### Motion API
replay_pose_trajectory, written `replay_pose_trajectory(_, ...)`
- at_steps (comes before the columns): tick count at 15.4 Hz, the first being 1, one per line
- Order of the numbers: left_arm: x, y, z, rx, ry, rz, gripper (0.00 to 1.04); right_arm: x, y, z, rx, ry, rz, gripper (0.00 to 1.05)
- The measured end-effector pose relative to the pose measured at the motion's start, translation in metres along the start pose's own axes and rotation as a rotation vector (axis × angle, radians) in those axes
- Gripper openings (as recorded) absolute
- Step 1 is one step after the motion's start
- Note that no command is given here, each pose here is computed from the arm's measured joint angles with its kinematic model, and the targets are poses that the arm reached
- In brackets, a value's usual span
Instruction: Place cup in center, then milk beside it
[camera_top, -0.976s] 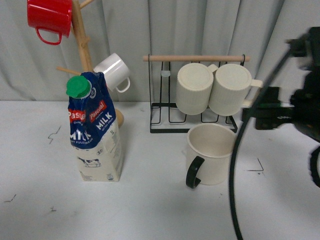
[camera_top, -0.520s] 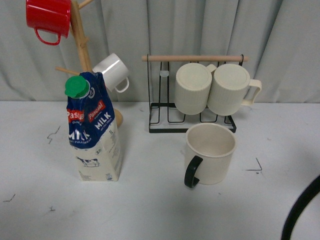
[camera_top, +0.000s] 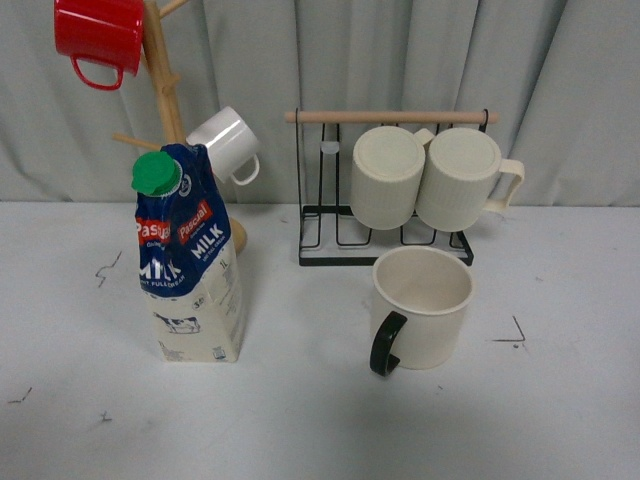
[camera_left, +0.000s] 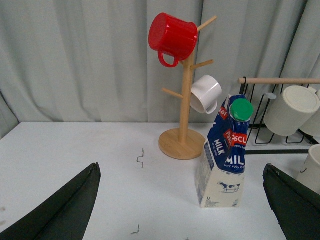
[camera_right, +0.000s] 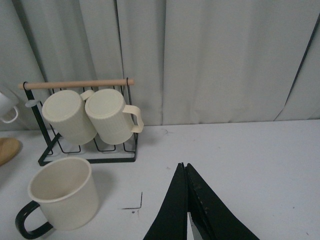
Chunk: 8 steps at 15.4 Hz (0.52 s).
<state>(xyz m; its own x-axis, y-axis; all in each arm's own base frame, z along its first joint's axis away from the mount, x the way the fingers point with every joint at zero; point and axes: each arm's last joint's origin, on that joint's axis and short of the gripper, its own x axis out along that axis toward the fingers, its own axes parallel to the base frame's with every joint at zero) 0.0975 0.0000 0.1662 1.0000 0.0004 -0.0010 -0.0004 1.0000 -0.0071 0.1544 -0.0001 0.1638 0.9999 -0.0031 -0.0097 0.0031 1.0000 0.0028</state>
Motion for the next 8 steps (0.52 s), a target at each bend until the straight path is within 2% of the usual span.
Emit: replay_pose_trajectory(8,0.0,0.0,0.0,0.0,0.0,0.0,0.98,-0.022,0.0,0.004,0.0,-0.014,0.0,0.02)
